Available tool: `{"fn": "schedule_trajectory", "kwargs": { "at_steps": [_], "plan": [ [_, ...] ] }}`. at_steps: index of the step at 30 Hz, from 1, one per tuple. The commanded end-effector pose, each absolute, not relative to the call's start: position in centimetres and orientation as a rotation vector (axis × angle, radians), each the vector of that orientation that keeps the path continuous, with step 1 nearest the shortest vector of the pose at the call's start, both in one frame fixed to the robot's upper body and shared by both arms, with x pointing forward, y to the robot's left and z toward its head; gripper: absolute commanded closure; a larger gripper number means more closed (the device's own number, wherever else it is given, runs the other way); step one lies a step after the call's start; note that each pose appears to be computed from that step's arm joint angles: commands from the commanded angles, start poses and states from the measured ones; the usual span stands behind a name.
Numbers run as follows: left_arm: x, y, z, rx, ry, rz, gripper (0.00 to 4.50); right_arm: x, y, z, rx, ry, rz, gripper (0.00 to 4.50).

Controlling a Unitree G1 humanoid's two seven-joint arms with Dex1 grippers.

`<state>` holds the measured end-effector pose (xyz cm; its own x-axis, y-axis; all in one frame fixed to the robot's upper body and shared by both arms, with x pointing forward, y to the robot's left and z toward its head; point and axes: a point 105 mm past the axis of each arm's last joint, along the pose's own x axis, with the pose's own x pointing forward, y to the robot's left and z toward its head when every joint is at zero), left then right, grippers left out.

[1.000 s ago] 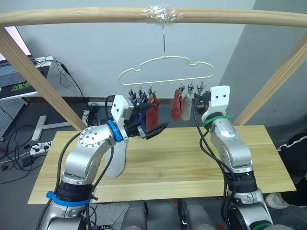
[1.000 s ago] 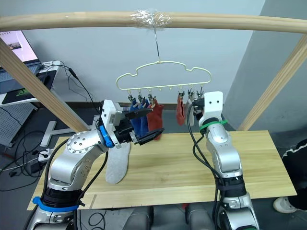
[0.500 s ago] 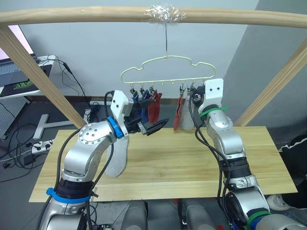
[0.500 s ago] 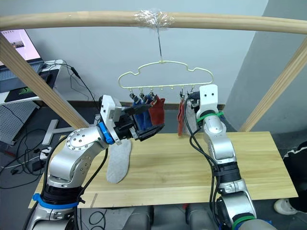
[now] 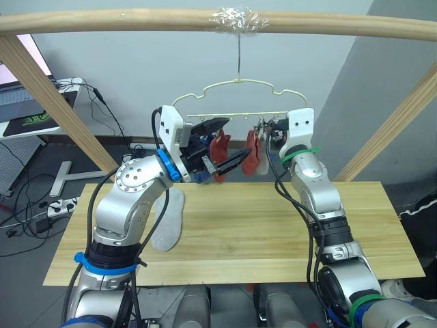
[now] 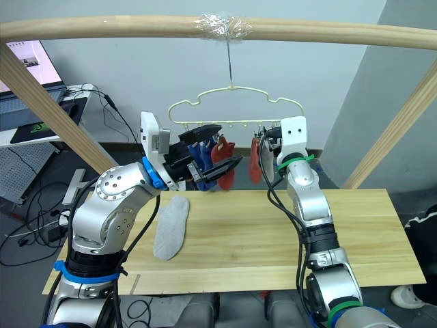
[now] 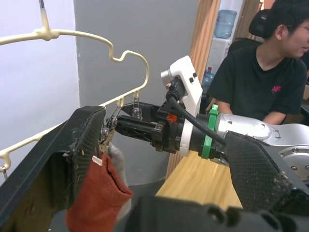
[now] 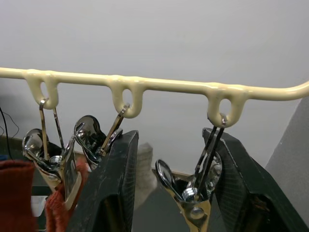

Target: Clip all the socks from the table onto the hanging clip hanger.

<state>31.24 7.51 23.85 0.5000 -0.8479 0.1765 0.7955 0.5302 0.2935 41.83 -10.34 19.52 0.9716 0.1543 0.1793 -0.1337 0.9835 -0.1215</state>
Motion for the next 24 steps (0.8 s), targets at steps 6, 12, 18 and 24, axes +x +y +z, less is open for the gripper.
{"fn": "schedule_trajectory", "kwargs": {
  "at_steps": [6,12,18,24],
  "plan": [
    [30.4,7.3,25.4,0.186,-0.382,-1.006,0.00,41.8,-10.2,21.6,-0.093,-0.264,0.148,2.31],
    [30.3,7.2,25.4,0.183,-0.381,-1.008,0.00,41.8,-10.2,21.7,-0.084,-0.271,0.159,3.32],
    [30.4,7.3,25.2,0.179,-0.372,-1.005,0.00,41.8,-10.9,21.5,-0.094,-0.260,0.146,4.45],
    [30.5,7.3,21.5,0.112,-0.206,-0.996,0.00,41.8,-12.4,20.8,0.097,-0.135,0.152,4.45]
  ]
}}
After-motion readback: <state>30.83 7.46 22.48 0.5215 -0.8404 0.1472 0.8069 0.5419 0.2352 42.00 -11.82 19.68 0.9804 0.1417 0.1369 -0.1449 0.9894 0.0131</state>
